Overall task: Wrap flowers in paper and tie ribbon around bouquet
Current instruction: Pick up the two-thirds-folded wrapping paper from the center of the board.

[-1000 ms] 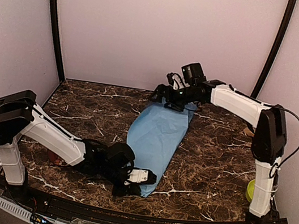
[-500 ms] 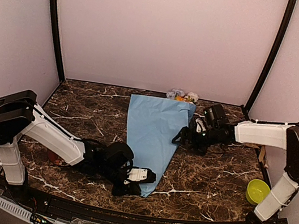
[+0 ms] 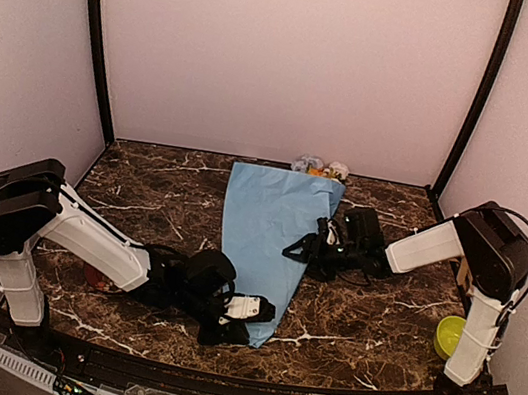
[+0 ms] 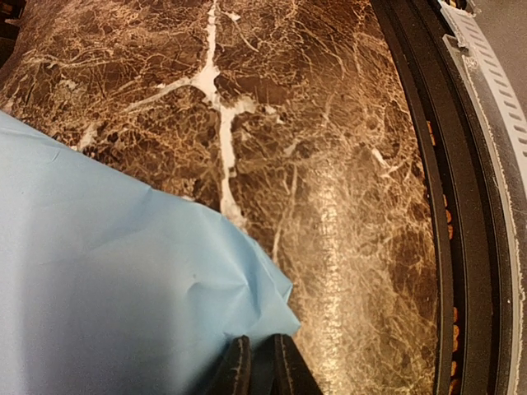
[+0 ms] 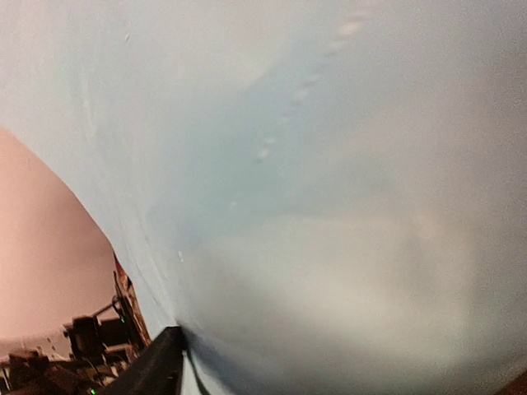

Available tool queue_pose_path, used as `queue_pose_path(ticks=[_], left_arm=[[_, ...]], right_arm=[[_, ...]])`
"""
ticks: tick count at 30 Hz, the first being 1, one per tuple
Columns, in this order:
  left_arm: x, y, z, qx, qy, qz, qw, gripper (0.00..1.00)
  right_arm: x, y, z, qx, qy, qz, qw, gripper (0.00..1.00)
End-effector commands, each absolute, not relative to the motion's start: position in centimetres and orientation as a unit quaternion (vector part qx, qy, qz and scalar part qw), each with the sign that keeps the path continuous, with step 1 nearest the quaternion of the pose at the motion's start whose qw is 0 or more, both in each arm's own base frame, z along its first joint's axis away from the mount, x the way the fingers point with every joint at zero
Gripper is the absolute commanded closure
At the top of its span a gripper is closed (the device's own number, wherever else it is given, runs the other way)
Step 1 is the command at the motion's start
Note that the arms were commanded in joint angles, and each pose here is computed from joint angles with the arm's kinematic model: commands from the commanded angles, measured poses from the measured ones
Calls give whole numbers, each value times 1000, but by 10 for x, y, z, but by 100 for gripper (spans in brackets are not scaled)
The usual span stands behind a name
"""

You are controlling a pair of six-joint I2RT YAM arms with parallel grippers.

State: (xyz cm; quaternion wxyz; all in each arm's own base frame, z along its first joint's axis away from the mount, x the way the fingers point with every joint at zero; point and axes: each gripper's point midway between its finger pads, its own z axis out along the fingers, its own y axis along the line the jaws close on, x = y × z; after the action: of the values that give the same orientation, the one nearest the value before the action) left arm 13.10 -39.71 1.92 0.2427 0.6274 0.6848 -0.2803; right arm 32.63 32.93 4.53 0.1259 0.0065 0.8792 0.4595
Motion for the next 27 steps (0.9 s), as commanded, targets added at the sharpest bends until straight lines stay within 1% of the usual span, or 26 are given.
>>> queue_pose_path(ticks=[1,3,4,8,10,12,15,17,18,21,27], left_arm=[[125,-393,26,624,689,-291,227,88],[129,-403,50,619,678,-308,251,84],[132,-409,64,614,672,-317,266,79],[154,-431,124,577,667,-349,317,59],[173,-437,150,546,678,-363,331,51],[200,-438,167,504,699,-367,350,46],[265,-412,156,400,773,-334,362,42],[310,-381,131,307,835,-289,352,40],[326,-365,117,271,860,-275,335,38],[346,-348,92,214,883,-287,303,34],[353,-344,58,196,899,-274,281,25]], right_arm=[[326,337,46,13,866,484,127,52],[325,337,45,13,865,485,126,65],[324,338,45,13,864,488,125,69],[323,335,42,23,866,484,121,74],[323,334,42,25,867,482,123,76],[323,334,42,24,867,482,123,77],[323,335,45,22,866,484,125,81],[322,335,47,17,864,487,125,86],[322,336,49,14,863,489,126,88],[322,338,56,2,861,491,130,90],[322,343,82,-32,849,505,149,94]])
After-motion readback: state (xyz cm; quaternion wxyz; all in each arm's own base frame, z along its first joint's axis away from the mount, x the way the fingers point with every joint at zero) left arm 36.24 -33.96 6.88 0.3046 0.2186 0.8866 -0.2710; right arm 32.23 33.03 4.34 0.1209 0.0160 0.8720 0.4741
